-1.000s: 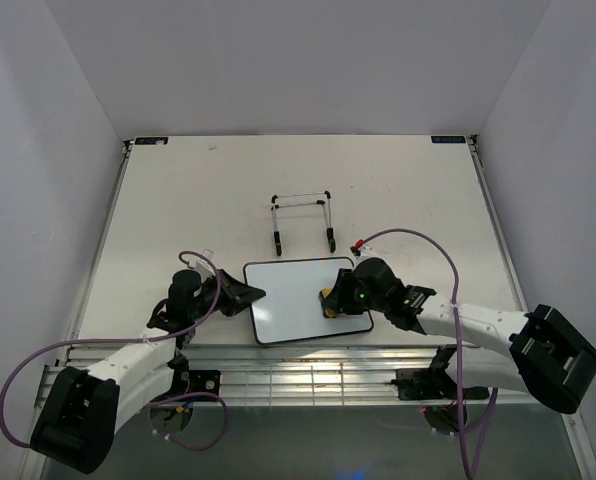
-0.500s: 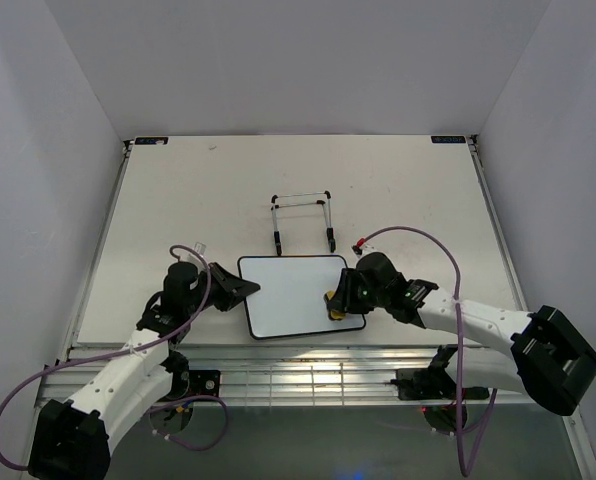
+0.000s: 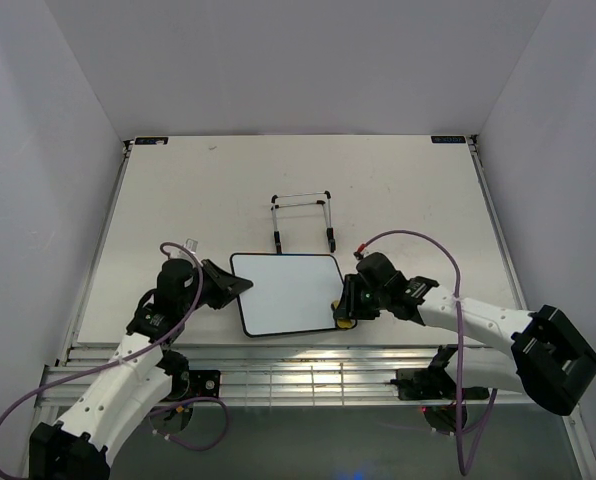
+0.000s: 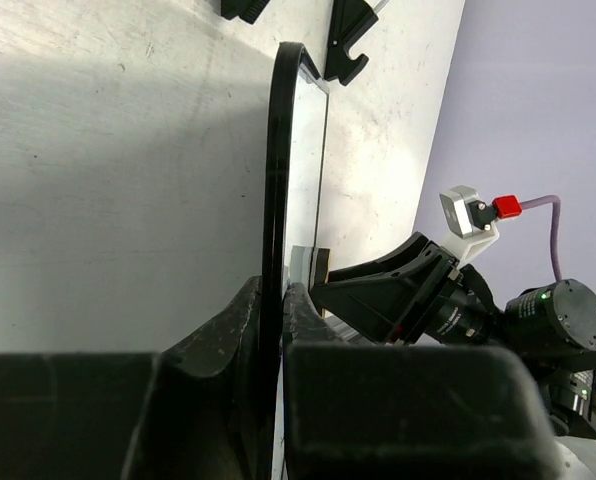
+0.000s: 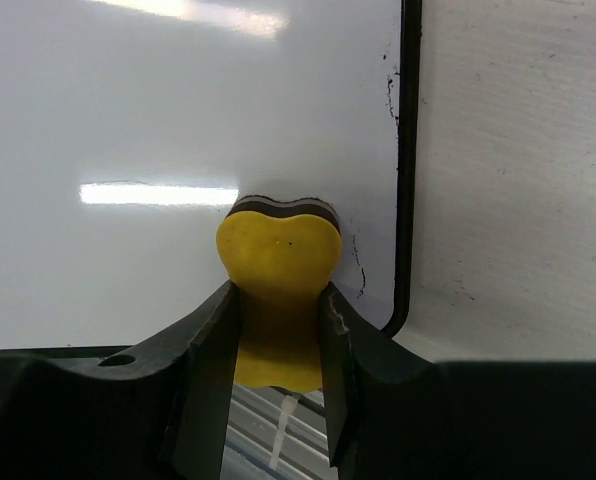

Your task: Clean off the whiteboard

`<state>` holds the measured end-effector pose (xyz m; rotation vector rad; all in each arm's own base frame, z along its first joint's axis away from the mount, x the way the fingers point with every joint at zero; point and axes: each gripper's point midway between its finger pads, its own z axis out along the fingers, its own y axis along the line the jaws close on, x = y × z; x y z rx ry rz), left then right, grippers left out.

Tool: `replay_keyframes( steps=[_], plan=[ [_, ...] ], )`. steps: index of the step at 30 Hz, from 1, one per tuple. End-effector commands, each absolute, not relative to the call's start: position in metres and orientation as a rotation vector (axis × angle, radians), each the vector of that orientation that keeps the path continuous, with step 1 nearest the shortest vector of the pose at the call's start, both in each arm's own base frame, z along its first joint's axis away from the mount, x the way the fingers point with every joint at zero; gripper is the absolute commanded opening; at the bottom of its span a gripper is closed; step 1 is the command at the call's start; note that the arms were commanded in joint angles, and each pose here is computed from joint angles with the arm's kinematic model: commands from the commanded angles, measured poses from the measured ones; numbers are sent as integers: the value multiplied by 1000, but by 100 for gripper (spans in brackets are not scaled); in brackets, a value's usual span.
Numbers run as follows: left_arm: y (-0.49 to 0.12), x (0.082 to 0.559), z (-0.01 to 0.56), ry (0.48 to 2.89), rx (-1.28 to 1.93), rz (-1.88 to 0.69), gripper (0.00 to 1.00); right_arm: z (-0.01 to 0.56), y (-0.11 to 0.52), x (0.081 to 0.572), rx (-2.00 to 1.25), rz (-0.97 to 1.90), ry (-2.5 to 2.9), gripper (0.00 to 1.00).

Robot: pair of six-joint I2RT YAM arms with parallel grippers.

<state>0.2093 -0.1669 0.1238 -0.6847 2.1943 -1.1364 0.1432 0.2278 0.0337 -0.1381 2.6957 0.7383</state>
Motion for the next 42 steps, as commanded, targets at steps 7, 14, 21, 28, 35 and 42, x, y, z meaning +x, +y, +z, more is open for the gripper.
replay_keyframes(
  steps=[7,14,21,28,35,42],
  plan=[
    [-131,213,120,2147,-797,-908,0,-25,158,70,-285,456,3214,23],
    [-127,204,125,2128,-790,-916,0,-21,152,59,-295,547,3296,23],
    [-129,199,132,2114,-769,-954,0,-21,144,81,-305,416,3296,22],
    [-120,189,139,2092,-772,-921,0,27,127,156,-123,366,3066,21],
    [-126,193,147,2074,-750,-970,0,60,92,217,-18,193,2907,23],
    [-157,198,202,1921,-485,-1209,0,53,55,244,120,-110,2825,36]
  ],
)
